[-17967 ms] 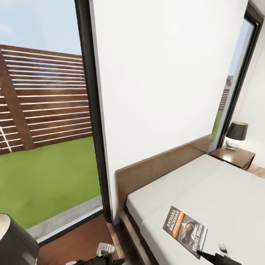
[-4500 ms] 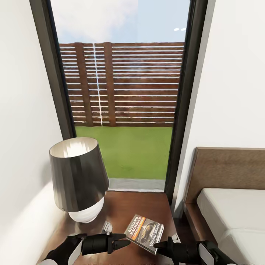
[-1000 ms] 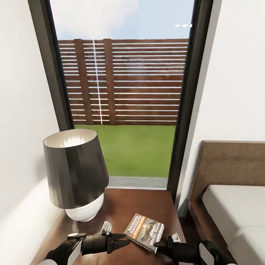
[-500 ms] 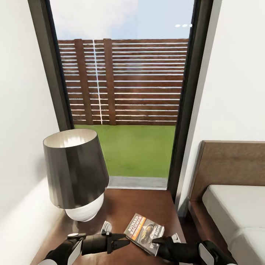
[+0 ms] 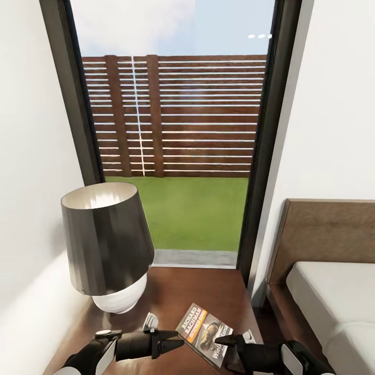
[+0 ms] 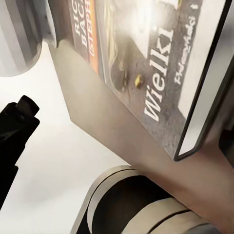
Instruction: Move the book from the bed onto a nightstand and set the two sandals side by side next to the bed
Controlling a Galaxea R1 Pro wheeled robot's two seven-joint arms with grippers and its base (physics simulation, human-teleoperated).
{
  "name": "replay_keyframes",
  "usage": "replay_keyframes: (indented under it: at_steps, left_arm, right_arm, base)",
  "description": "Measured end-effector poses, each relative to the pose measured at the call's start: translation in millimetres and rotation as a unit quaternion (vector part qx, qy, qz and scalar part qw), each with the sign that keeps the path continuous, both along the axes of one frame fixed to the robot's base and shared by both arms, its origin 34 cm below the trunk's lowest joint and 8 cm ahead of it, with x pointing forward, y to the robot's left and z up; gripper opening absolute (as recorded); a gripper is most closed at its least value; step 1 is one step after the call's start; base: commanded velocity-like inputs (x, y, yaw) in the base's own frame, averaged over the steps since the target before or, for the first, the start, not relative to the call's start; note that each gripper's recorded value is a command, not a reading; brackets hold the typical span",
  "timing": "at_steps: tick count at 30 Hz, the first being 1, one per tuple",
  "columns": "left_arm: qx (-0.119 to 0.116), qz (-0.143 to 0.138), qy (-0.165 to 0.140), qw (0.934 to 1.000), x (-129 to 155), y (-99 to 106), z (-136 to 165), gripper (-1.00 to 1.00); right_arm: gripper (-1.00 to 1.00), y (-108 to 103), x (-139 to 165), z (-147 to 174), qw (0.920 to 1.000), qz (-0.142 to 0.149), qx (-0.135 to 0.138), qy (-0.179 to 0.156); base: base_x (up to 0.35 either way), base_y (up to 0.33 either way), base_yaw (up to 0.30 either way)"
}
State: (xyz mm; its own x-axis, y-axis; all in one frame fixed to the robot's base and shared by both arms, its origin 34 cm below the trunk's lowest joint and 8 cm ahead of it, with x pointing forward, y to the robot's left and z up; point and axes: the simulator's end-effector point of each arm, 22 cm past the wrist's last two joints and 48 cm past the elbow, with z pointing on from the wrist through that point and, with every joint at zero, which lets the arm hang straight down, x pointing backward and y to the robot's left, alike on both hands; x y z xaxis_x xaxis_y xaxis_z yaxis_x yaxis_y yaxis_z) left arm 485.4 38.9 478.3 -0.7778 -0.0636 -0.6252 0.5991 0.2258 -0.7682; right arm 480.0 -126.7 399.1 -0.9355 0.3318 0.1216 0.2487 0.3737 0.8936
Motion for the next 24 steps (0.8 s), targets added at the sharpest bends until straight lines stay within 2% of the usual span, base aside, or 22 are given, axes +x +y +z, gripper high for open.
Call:
replay_keyframes:
  at_steps: [5,12,24]
  left_arm:
    - [0.000,0.000,0.000,1.0000,-0.1,0.0,-0.1,1.00]
    - [0.000,0.000,0.000,1.0000,0.1,0.0,-0.4,1.00]
    - [0.001,0.001,0.001,1.0000,0.4,0.2,-0.5,1.00]
  right_arm:
    - [1.00,-0.4,0.1,0.0,1.0000,0.000,0.000,0.000]
    - [1.00,-0.5,0.1,-0.3,1.0000,0.000,0.000,0.000]
    - [1.00,-0.5,0.1,0.0,1.0000,0.000,0.000,0.000]
  base:
    - [-0.028,0.000,0.000]
    - [-0.234,0.000,0.000]
    - [-0.019,0.000,0.000]
